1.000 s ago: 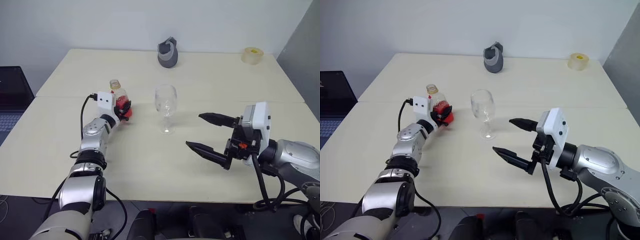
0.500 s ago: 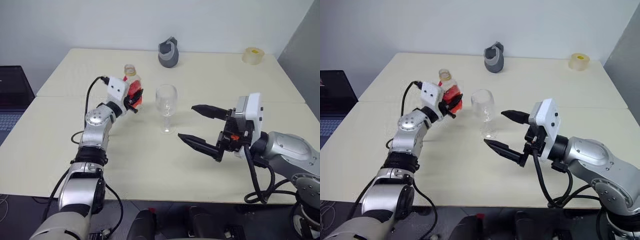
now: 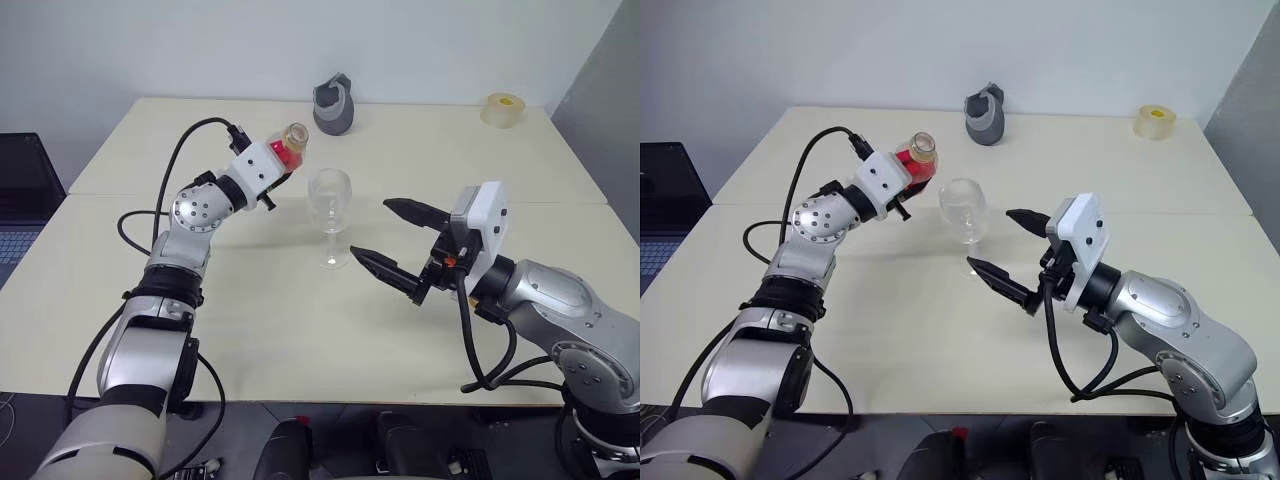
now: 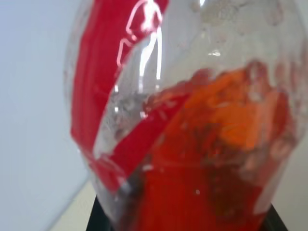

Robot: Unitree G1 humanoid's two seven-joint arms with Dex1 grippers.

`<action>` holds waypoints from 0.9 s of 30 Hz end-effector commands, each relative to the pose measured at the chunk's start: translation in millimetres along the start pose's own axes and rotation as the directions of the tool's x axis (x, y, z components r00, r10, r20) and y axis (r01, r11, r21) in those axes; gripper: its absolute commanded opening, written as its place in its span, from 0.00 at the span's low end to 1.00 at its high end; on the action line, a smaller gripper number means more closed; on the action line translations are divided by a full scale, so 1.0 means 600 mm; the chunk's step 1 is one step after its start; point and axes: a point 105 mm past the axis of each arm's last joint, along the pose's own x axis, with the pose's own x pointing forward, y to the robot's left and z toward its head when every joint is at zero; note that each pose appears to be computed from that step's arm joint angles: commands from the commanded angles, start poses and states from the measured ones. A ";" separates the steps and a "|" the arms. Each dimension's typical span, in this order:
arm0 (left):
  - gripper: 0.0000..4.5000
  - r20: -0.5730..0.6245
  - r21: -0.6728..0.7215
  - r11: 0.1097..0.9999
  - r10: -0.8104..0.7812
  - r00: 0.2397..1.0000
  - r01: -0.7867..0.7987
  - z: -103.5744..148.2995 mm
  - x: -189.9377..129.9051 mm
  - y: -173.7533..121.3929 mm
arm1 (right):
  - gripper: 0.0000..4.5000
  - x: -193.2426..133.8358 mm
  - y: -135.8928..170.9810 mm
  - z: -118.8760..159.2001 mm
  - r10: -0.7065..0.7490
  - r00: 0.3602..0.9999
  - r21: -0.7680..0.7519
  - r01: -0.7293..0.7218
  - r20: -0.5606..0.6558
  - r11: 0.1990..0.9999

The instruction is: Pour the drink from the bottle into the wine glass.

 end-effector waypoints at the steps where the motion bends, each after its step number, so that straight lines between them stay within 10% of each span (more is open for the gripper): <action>1: 0.24 0.062 0.162 0.986 0.032 0.998 -0.041 0.032 0.007 0.029 | 1.00 0.012 -0.004 0.011 -0.033 0.999 -0.031 0.034 0.037 0.999; 27: 0.24 0.094 0.551 0.829 0.049 0.994 -0.093 0.041 0.012 0.052 | 1.00 0.027 -0.007 0.004 -0.080 0.996 -0.019 0.080 0.034 0.997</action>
